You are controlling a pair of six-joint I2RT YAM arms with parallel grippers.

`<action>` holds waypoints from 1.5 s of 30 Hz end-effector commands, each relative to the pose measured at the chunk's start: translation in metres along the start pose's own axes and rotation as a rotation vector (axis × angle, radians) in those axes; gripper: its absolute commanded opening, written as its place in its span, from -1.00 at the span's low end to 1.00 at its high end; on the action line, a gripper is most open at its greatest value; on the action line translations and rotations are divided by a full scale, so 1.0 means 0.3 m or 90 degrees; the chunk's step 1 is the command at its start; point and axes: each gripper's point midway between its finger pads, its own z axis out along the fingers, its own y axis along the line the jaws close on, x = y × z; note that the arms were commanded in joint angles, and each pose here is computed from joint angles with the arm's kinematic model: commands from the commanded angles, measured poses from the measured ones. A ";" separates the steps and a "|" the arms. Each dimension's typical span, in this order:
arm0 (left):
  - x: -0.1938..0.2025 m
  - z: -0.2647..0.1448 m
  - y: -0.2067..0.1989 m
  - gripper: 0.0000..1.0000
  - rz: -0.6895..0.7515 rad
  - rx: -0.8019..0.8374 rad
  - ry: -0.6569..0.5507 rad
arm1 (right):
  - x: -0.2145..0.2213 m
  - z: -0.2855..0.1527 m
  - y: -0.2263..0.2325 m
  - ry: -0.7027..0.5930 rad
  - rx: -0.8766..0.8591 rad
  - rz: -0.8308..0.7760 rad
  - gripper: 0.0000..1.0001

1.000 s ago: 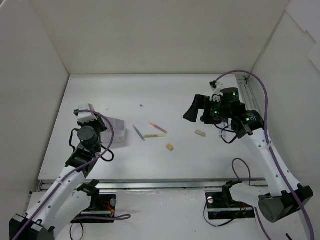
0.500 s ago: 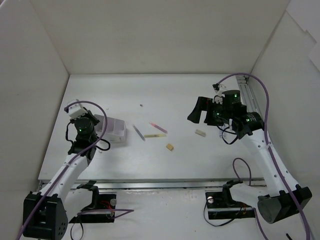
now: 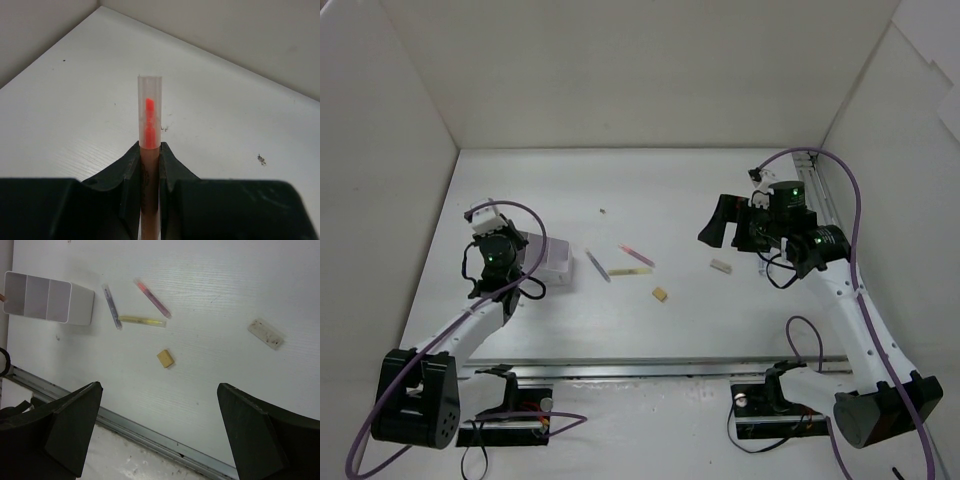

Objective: Sort the stationery into containers
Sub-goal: Place the pen in the storage box.

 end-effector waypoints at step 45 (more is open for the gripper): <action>-0.011 0.009 0.031 -0.46 0.016 -0.025 -0.020 | 0.005 0.015 0.041 0.000 -0.073 -0.018 0.96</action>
